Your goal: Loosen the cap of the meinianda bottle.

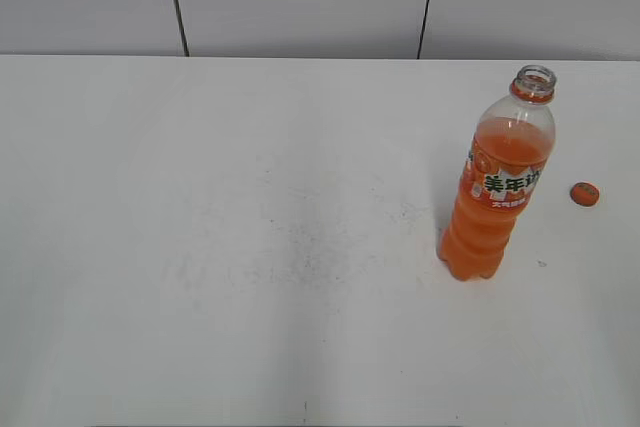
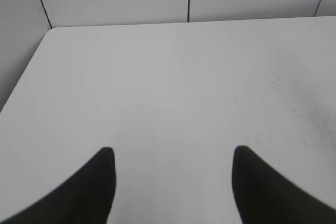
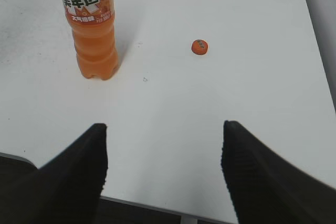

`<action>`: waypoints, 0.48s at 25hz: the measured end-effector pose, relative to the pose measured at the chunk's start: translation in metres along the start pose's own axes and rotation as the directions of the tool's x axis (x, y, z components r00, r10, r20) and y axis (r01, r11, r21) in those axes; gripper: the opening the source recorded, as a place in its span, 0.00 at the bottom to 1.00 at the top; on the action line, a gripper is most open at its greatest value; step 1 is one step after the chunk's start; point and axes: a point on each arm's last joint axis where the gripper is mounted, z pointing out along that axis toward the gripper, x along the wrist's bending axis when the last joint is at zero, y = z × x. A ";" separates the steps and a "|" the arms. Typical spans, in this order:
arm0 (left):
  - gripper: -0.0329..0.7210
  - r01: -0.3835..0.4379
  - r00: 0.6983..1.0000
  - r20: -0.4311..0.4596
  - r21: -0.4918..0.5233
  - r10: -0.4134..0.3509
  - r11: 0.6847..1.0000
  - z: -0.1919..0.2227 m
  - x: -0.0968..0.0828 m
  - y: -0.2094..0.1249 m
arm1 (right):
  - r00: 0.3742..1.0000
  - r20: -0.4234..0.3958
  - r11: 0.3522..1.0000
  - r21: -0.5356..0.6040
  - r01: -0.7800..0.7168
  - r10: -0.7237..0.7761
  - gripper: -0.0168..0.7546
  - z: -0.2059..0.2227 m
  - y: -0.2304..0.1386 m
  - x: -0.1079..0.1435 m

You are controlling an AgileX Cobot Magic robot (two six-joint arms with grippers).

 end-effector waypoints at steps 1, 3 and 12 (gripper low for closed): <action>0.62 0.000 1.000 0.000 0.000 0.000 1.000 0.000 0.000 0.000 | 1.000 0.000 1.000 0.000 0.000 0.000 0.69 0.000 0.000 0.000; 0.62 -0.018 1.000 -0.002 0.002 0.018 1.000 0.000 0.002 0.000 | 1.000 0.004 1.000 0.001 -0.002 0.002 0.69 0.000 0.000 0.000; 0.62 -0.095 0.994 0.056 0.001 0.095 0.995 -0.001 0.009 -0.001 | 0.996 0.084 0.999 0.015 -0.045 0.044 0.69 0.000 0.000 0.000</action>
